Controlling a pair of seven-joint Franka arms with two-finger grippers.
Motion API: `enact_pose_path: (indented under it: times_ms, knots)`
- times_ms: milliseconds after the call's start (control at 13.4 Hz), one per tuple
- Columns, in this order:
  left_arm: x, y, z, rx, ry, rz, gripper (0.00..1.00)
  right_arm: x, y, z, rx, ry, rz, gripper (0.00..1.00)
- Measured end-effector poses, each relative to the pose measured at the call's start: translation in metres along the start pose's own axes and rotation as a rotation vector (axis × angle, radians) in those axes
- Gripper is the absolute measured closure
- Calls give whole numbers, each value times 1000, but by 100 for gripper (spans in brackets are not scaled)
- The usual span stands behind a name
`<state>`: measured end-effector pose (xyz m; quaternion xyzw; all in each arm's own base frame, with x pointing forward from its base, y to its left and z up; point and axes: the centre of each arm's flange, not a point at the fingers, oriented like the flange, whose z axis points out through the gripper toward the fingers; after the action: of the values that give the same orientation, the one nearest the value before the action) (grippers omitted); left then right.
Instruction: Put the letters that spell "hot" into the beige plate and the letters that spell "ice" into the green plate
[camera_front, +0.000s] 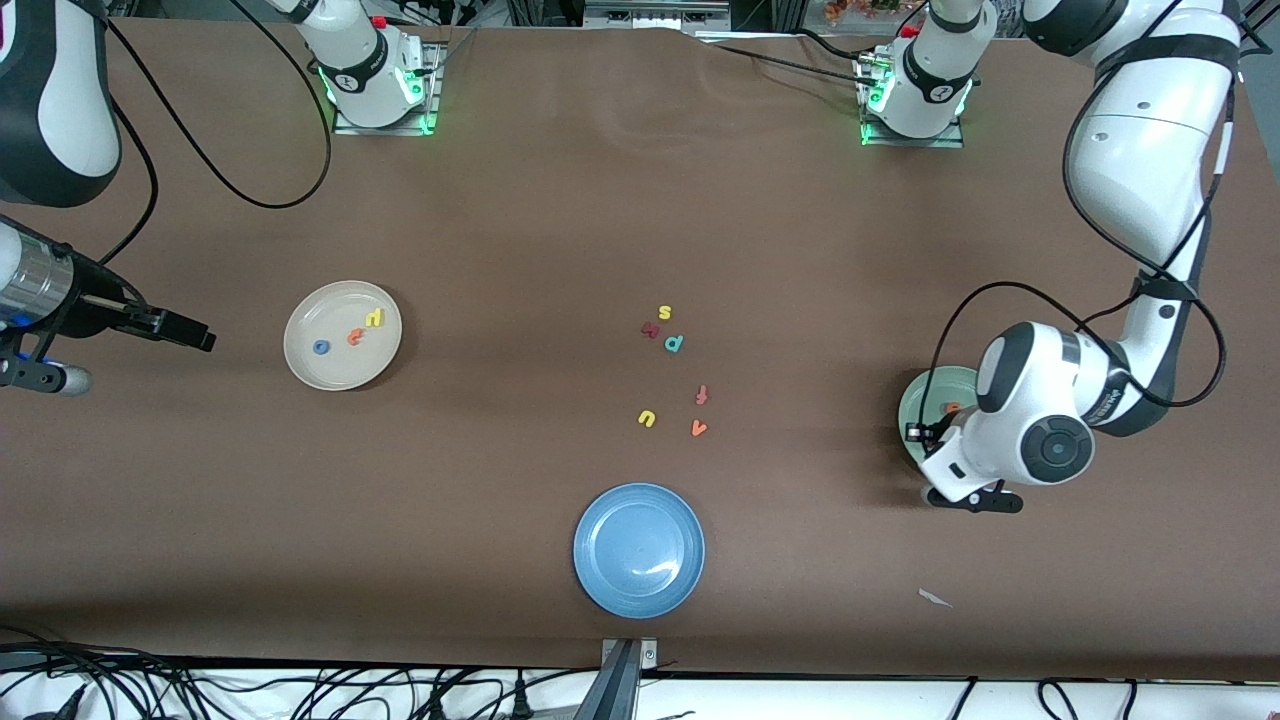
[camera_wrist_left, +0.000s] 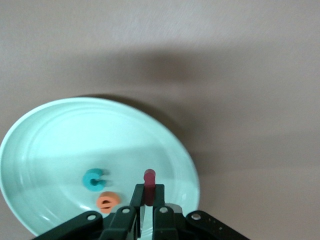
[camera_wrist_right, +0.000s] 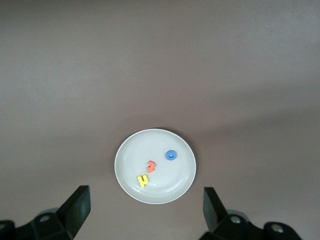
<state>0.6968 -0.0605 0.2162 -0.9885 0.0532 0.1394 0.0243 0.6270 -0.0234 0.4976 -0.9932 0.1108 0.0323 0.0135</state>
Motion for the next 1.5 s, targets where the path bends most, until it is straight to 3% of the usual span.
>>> enact_pose_path:
  times_ms: [75, 225, 674, 749, 973, 1498]
  knots:
    - [-3, -9, 6, 14, -18, 32, 90, 0, 1, 0, 0, 0, 1, 0]
    - [-7, -22, 8, 24, -36, 63, 76, 0, 1, 0, 0, 1, 2, 0]
    - [-14, -42, -42, 40, 27, 37, 7, -2, -8, -10, 5, 18, -11, 0]
    - [-18, -49, -53, 45, 31, 26, 0, -2, -9, -11, 6, 21, -12, 0]
    - [-30, -65, -77, 51, 34, 1, 0, -3, -12, -11, 6, 21, -18, 0]
    - [-64, -102, -138, -10, 53, -82, 0, -2, -16, -31, 15, 60, -24, 0]
